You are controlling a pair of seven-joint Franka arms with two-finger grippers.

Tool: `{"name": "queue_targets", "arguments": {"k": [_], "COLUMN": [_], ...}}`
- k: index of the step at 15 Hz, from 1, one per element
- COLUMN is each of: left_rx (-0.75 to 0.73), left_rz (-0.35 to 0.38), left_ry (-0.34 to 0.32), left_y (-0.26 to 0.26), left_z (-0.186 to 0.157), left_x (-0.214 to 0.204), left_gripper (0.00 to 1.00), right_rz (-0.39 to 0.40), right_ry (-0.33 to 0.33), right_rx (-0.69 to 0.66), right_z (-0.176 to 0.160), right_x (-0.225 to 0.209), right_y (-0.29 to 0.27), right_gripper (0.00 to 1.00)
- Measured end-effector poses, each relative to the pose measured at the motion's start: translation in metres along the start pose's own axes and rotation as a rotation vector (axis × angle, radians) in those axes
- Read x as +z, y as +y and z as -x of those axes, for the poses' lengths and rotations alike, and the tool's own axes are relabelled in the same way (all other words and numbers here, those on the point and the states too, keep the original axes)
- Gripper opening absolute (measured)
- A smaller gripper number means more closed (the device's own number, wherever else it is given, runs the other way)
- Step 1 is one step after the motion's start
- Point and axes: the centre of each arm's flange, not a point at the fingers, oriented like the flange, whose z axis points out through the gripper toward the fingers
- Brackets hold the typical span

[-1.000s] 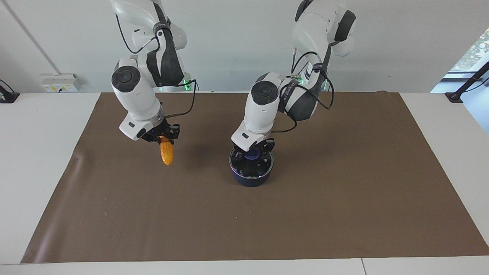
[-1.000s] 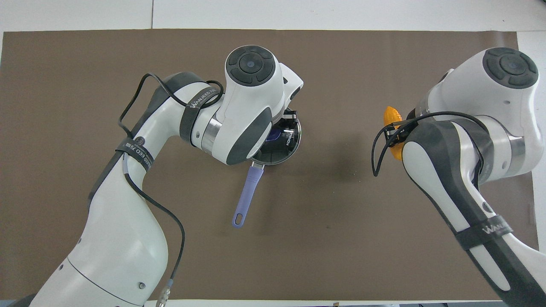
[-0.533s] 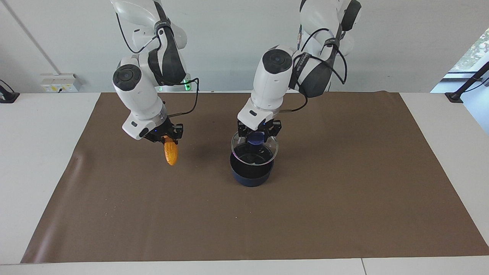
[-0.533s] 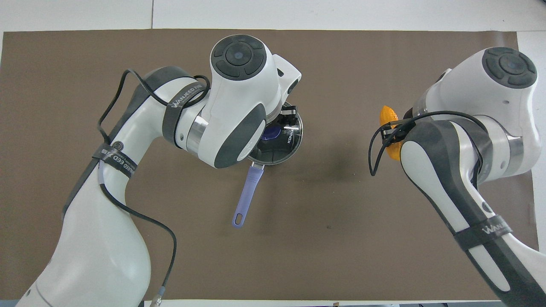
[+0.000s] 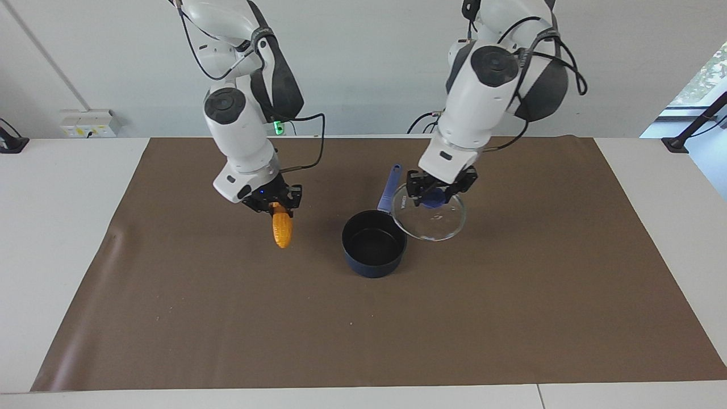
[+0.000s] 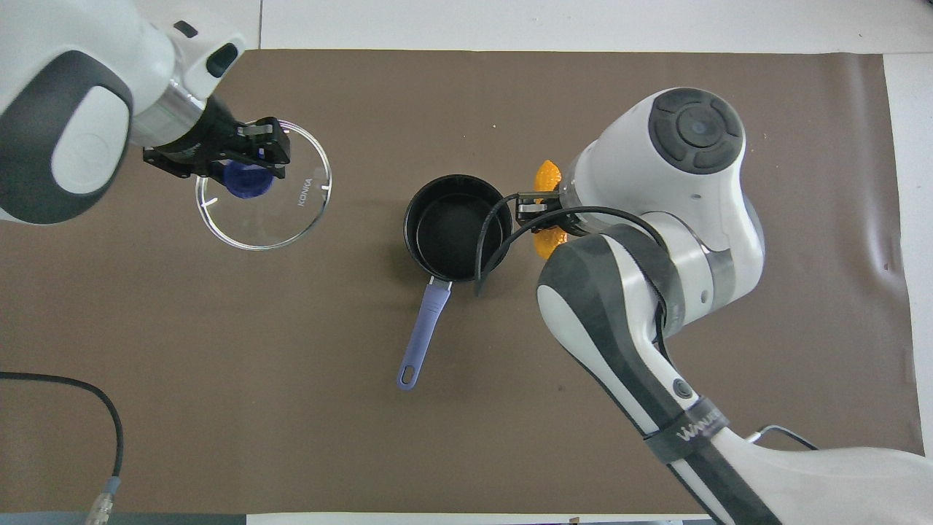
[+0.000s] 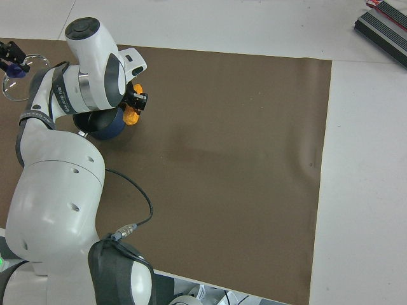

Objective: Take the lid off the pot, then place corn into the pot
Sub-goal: 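Lift the lid off with the left gripper while the right gripper carries the corn, then lower the corn into the pot with the right gripper and release it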

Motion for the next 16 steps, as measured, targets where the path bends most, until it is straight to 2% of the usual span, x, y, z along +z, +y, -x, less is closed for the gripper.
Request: {"name": "queue_targets", "arguments": {"k": [2,5,9,12,16], "left_rx": [0.031,0.035,0.018,0.028,0.060], "left_rz": [0.002,-0.022,-0.041,-0.041,-0.042], "left_ry": [-0.021,-0.006,-0.006,0.007,0.037], "left_y": [-0.061,-0.123,-0.152,-0.167,-0.181], "left_z": [-0.008,-0.008,0.000,0.004,0.011], "left_x": [0.016,0.055,0.116,0.146,0.180], "left_gripper": [0.67,0.67,0.67,0.67,0.67], "right_rz": [0.011,0.016,0.034,0.050,0.066], "right_ry": [-0.011,0.007,-0.014,-0.030,-0.006], "right_rx": [0.023,0.051,0.057,0.065,0.066], "right_z": [-0.001,0.007,0.014,0.015,0.008], "right_x": [0.033,0.085,0.104,0.113,0.107], "right_y": [-0.044,-0.090,-0.096,-0.089,-0.080], "right_gripper": [0.40,0.40,0.40,0.40,0.77]}}
